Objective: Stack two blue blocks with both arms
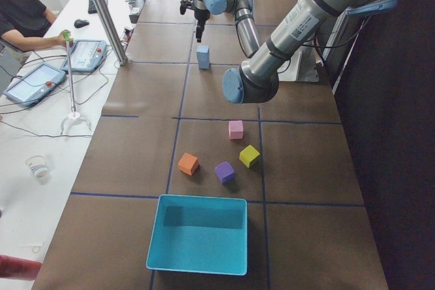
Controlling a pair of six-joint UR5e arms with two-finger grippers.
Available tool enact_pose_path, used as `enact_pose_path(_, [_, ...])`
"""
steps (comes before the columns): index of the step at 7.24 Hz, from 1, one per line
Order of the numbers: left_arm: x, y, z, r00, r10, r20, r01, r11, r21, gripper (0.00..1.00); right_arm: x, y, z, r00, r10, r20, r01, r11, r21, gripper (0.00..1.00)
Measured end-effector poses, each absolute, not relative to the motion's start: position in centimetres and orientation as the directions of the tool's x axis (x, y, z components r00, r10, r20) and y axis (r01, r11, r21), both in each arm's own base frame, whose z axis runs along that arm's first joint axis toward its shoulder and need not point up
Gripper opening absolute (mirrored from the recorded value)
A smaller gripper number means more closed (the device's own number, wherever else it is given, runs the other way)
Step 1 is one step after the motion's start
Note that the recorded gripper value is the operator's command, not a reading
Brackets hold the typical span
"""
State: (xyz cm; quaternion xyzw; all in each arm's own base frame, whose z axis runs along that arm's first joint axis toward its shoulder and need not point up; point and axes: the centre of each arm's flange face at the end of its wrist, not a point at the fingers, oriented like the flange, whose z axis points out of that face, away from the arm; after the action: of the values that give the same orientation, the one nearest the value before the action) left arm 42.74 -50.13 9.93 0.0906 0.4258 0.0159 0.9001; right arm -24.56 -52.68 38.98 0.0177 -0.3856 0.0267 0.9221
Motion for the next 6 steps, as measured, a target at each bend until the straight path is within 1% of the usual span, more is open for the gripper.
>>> enact_pose_path(2, [33.8, -52.0, 17.1, 0.626, 0.17, -0.761, -0.014, 0.978, 0.207, 1.0, -21.0, -53.8, 39.1, 0.685, 0.016, 0.729, -0.062, 0.997, 0.036, 1.0])
enact_pose_path(3, [29.1, -53.1, 22.0, 0.628, 0.227, -0.745, -0.063, 0.968, 0.242, 1.0, -16.9, -54.5, 40.1, 0.662, 0.017, 0.75, -0.067, 0.997, 0.036, 1.0])
enact_pose_path(4, [24.3, -54.0, 26.9, 0.631, 0.275, -0.726, -0.109, 0.957, 0.268, 1.0, -12.1, -54.5, 42.1, 0.645, 0.0, 0.764, -0.061, 0.997, 0.051, 1.0])
enact_pose_path(6, [14.6, -54.7, 36.3, 0.629, 0.355, -0.691, -0.187, 0.933, 0.309, 1.0, -4.3, -54.1, 48.1, 0.653, -0.061, 0.755, -0.027, 0.994, 0.104, 1.0])
